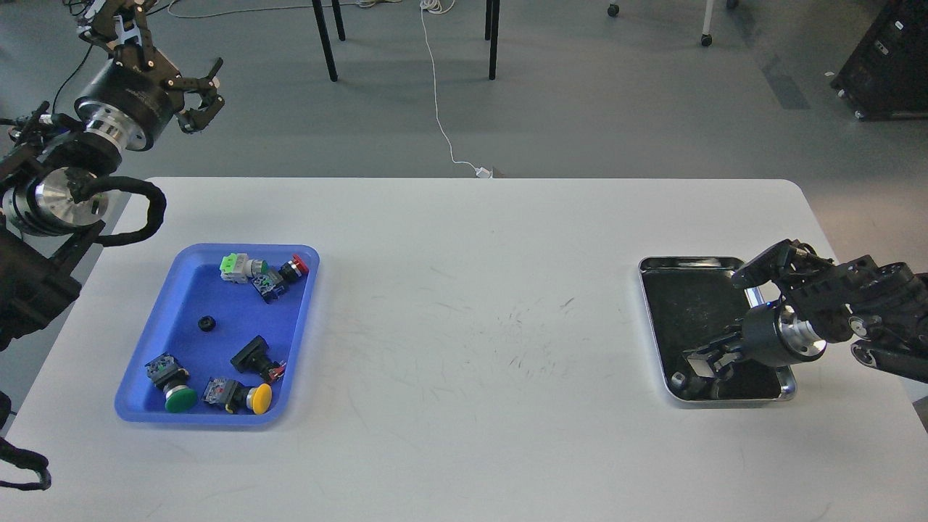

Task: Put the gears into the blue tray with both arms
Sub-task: 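Grasp a second black gear in the metal tray with the right gripper, then carry the second gear with the right gripper toward the table center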

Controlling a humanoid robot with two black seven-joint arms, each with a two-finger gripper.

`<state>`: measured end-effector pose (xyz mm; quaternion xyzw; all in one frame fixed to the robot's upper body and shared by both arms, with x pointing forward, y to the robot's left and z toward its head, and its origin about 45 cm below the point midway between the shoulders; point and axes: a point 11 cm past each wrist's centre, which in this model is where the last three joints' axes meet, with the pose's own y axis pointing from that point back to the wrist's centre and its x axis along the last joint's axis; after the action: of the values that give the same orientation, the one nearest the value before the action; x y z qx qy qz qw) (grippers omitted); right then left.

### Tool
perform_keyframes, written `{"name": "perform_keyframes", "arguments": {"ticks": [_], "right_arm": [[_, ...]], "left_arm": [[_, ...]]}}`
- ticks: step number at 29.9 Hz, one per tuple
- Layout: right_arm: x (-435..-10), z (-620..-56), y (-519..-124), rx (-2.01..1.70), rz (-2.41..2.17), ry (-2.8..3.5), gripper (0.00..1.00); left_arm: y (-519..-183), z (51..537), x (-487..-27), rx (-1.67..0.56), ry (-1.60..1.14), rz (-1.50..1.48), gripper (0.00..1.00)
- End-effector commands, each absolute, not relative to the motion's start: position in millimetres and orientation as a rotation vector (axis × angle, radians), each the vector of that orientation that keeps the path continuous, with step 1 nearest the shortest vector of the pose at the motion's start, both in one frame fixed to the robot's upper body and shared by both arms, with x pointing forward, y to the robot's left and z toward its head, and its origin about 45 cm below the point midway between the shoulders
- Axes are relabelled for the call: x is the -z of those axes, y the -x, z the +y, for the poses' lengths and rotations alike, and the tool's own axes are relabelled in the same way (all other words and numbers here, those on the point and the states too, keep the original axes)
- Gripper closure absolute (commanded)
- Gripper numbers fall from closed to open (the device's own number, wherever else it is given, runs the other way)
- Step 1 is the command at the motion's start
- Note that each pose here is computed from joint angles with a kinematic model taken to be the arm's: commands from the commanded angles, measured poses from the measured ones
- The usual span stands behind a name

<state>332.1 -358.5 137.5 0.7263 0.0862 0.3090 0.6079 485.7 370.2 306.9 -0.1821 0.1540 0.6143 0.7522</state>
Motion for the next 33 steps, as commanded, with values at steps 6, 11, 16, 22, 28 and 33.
{"name": "perform_keyframes", "arguments": {"ticks": [6,11,16,22,28,33], "right_arm": [[-139,-362,-332,-0.711,0.194,-1.677,0.72],[-153,-365,-341,-0.734,0.163,-1.666,0.74],[-182,-351,-358,-0.809,0.136,-1.667,0.74],[-200,-339,-371,-0.849,0.126,-1.663,0.74],[-202,-319,-377,-0.877,0.146,-1.677,0.74],[-197,-283,-379,-0.874,0.162,-1.751,0.74]], "left_arm": [[-486,371,-307,-1.344,0.398,0.334,0.02],[-485,376,-309,-1.351,0.399,0.326,0.02],[-484,379,-311,-1.357,0.395,0.321,0.02],[-484,381,-313,-1.358,0.397,0.316,0.02],[-483,385,-315,-1.366,0.396,0.309,0.02],[-483,384,-315,-1.364,0.395,0.309,0.02]]}}
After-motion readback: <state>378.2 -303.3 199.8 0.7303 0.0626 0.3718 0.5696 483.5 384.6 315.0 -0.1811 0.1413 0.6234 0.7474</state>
